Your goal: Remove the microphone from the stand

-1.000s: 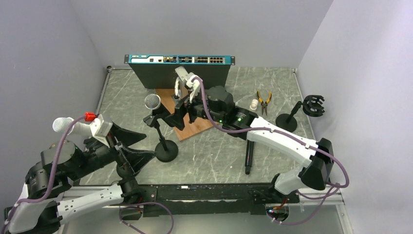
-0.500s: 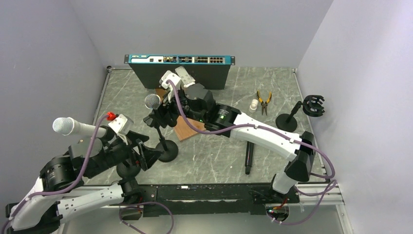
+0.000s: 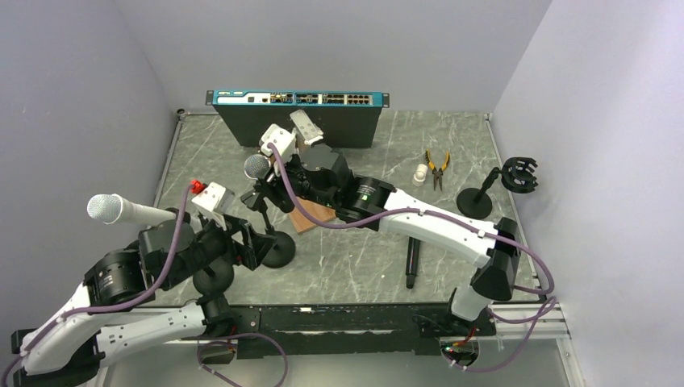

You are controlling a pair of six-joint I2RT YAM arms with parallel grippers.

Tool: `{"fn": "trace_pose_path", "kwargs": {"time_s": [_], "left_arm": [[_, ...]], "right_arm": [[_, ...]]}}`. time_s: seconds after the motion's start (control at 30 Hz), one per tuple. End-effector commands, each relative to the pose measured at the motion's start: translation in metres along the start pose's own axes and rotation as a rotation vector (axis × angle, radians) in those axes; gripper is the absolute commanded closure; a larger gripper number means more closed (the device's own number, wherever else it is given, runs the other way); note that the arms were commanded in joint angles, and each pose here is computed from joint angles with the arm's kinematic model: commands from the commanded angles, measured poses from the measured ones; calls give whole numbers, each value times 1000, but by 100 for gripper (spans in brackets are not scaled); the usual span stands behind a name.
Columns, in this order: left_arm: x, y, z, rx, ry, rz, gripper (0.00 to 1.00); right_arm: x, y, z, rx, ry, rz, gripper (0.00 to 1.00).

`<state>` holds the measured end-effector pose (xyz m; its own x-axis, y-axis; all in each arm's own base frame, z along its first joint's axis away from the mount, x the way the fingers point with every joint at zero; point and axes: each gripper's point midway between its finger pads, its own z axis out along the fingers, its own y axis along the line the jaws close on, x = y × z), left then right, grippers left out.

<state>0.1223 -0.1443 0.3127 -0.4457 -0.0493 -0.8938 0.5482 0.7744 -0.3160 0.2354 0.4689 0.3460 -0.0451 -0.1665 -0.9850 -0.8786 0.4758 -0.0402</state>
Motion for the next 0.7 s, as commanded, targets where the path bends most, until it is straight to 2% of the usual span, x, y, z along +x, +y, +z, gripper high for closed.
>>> {"fn": "trace_pose_path", "kwargs": {"time_s": [0.0, 0.13, 0.37, 0.67], "left_arm": [[-22, 0, 12, -44, -70, 20, 6], [-28, -7, 26, -40, -86, 47, 7], [-33, -2, 49, -72, -112, 102, 3], [-38, 5, 75, -7, -122, 171, 16]], "right_arm": [[-39, -5, -37, -3, -79, -35, 100], [-32, -11, -49, -1, -45, -35, 100], [-27, -13, -63, -46, -45, 2, 100], [-16, -19, -65, -67, -27, 38, 100]]}}
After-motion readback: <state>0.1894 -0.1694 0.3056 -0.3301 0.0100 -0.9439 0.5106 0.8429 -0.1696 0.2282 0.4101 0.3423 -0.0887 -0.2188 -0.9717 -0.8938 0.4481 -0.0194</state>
